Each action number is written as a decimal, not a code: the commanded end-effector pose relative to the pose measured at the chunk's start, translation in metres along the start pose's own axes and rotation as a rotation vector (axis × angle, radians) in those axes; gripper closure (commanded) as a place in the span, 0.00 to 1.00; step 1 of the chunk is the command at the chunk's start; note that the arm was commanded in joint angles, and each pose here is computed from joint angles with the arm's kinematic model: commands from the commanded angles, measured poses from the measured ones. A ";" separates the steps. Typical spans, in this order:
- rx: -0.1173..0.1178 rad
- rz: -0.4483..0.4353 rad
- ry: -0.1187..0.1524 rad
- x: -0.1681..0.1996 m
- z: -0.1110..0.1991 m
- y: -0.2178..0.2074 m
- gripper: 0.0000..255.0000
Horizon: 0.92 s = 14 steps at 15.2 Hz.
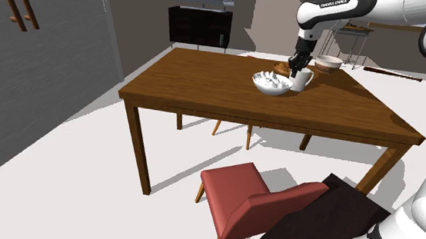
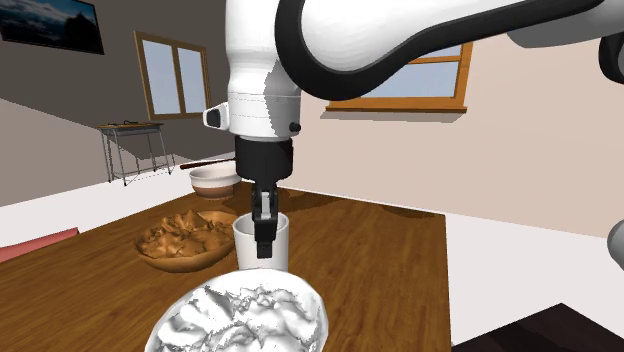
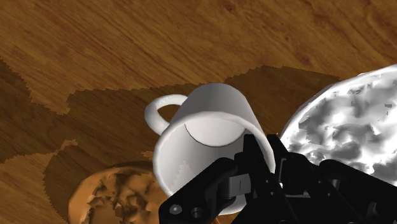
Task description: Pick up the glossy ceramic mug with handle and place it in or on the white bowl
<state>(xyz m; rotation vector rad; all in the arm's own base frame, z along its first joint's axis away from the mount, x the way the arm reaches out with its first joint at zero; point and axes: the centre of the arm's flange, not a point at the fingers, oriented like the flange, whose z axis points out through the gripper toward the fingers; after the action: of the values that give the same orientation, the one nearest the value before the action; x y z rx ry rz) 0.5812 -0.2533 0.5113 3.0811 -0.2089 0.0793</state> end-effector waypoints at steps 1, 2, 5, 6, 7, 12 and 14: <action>0.000 0.000 0.000 0.000 0.000 0.000 1.00; 0.000 0.000 0.000 0.000 0.000 0.000 1.00; 0.000 0.000 0.000 0.001 -0.010 0.001 1.00; 0.000 0.000 0.000 0.001 -0.016 0.001 1.00; 0.000 0.000 0.000 0.001 -0.021 0.001 1.00; 0.000 0.000 0.000 0.003 -0.047 0.002 1.00; 0.000 0.000 0.000 0.003 -0.058 0.003 1.00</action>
<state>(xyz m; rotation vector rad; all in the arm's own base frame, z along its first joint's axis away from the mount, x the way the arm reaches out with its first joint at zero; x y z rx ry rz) 0.5807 -0.2534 0.5624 3.0811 -0.2091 0.0791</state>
